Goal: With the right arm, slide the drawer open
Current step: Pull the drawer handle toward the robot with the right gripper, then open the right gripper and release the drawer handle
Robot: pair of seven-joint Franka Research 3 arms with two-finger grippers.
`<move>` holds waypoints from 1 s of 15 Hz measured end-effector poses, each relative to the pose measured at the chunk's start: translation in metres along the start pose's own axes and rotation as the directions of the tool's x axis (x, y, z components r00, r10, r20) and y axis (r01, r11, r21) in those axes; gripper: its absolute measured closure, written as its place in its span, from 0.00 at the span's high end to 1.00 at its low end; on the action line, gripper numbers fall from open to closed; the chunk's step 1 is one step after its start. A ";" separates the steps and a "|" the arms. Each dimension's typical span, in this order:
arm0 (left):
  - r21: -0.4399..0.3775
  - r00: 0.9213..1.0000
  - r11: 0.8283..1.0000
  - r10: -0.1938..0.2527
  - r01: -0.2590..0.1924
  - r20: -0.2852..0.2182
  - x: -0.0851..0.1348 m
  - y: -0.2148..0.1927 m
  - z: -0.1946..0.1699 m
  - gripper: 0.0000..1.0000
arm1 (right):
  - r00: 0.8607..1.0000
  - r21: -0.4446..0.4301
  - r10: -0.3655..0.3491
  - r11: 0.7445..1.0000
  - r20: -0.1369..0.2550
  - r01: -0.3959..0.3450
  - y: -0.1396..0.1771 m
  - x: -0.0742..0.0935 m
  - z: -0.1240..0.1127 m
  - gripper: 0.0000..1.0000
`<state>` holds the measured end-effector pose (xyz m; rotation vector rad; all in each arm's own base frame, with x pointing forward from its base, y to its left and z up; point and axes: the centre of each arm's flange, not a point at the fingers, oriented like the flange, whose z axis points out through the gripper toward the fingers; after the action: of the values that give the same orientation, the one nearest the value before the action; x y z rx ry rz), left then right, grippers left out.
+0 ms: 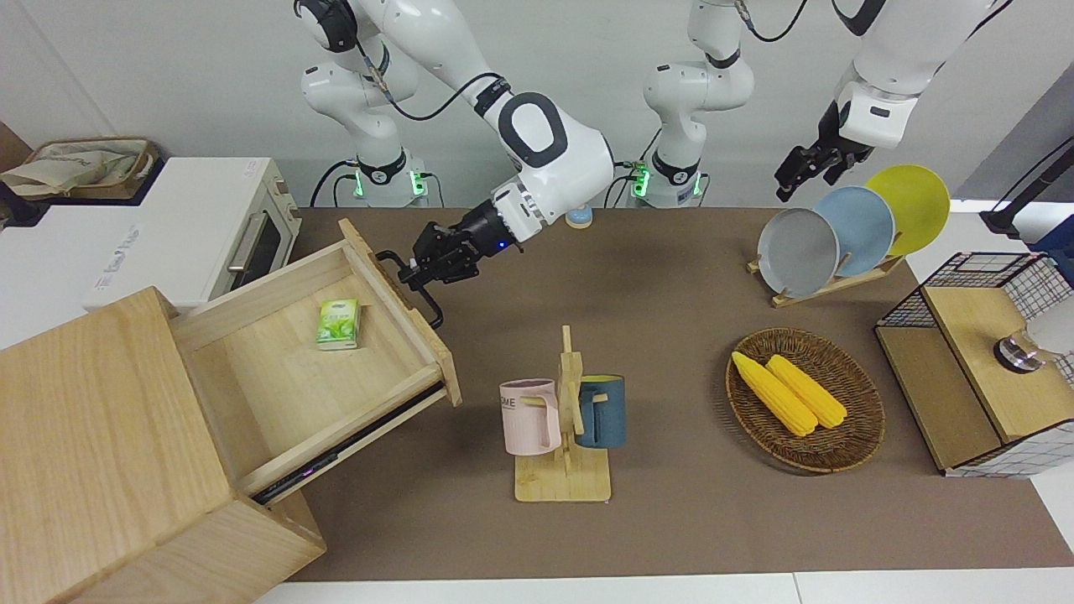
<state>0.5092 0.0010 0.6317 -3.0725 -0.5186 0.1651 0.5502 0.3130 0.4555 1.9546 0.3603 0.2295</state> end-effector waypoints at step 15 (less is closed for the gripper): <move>0.000 1.000 1.000 0.000 0.000 0.000 0.000 0.000 0.000 1.00 | 1.000 -0.013 0.007 1.000 -0.024 -0.007 0.000 -0.015 -0.044 1.00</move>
<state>0.5092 0.0010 0.6317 -3.0725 -0.5186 0.1651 0.5222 0.3456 0.4730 1.9416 0.3667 0.2598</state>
